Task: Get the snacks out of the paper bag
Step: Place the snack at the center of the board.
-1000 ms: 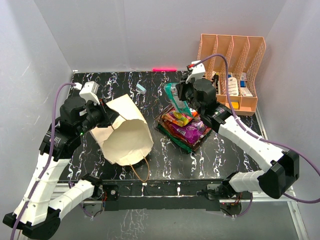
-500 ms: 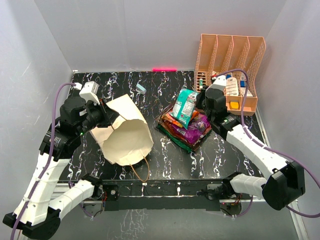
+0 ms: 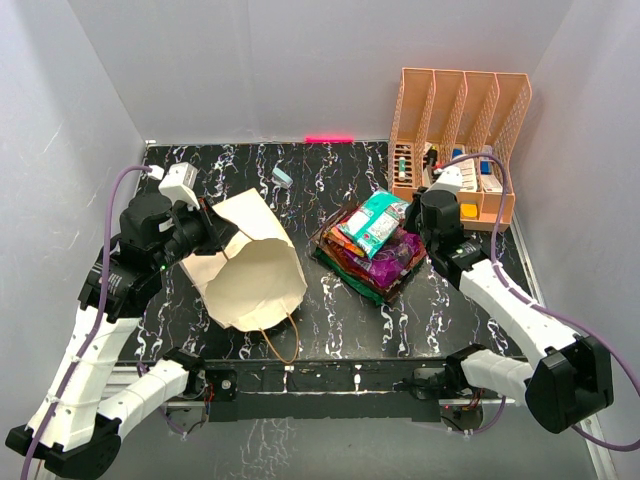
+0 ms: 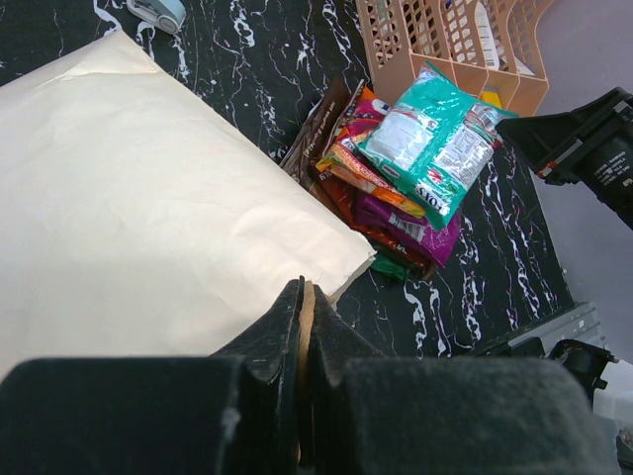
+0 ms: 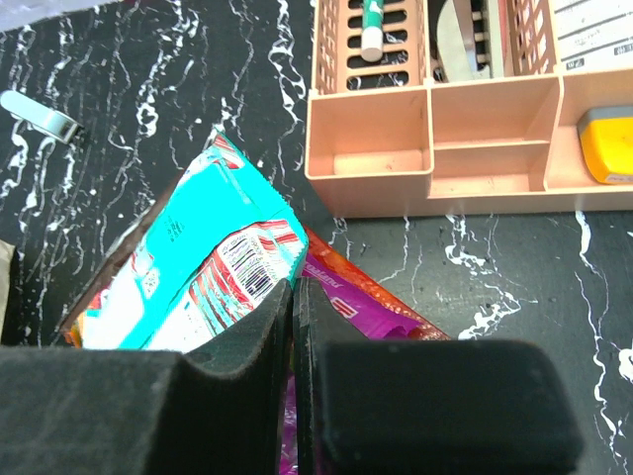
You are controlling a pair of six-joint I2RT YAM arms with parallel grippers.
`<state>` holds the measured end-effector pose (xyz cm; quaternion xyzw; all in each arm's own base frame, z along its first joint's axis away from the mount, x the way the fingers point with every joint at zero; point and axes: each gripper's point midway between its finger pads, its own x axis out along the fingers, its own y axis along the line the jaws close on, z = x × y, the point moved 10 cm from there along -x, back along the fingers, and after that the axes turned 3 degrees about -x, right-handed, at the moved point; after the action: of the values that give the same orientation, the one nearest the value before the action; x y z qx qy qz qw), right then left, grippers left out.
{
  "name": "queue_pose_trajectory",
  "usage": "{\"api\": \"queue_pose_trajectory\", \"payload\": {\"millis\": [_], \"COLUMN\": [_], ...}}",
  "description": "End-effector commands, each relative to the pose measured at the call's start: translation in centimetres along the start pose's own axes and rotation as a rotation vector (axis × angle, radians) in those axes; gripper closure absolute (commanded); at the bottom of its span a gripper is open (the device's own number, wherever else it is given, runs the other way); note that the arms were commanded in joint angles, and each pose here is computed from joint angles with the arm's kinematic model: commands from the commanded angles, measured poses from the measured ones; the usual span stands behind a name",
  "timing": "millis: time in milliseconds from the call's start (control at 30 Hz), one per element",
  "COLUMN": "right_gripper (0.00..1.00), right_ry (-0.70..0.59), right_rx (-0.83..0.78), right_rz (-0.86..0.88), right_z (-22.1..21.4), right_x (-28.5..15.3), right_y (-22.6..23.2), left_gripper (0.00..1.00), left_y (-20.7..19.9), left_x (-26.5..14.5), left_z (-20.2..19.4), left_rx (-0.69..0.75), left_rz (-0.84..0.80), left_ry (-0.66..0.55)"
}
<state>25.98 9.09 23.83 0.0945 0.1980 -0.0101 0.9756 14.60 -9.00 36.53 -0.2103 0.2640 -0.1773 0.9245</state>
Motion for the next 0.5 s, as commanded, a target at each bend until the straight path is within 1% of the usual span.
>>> {"api": "queue_pose_trajectory", "payload": {"millis": [0,167,300,467], "right_gripper": [0.93,0.93,0.93,0.93], "right_ry": [-0.025,0.004,0.030,0.039], "right_rx": [0.006,0.015,0.053,0.065], "right_rz": [0.024,0.008,0.027,-0.015], "right_z": [0.4,-1.1,-2.6,-4.3], "right_x": [-0.4,-0.5,-0.7,-1.0], "right_y": [-0.5,-1.4,-1.7,-2.6], "left_gripper": [1.00,1.00,1.00,1.00], "left_y": [-0.2,-0.2,-0.1,-0.2], "left_x": [-0.3,-0.7,-0.7,-0.9], "left_z": [0.1,0.2,0.0,0.1], "left_rx": [0.003,0.003,0.003,0.002], "left_rz": [-0.019,-0.012,-0.014,-0.021], "left_ry": [-0.010,-0.019,-0.013,-0.017]}}
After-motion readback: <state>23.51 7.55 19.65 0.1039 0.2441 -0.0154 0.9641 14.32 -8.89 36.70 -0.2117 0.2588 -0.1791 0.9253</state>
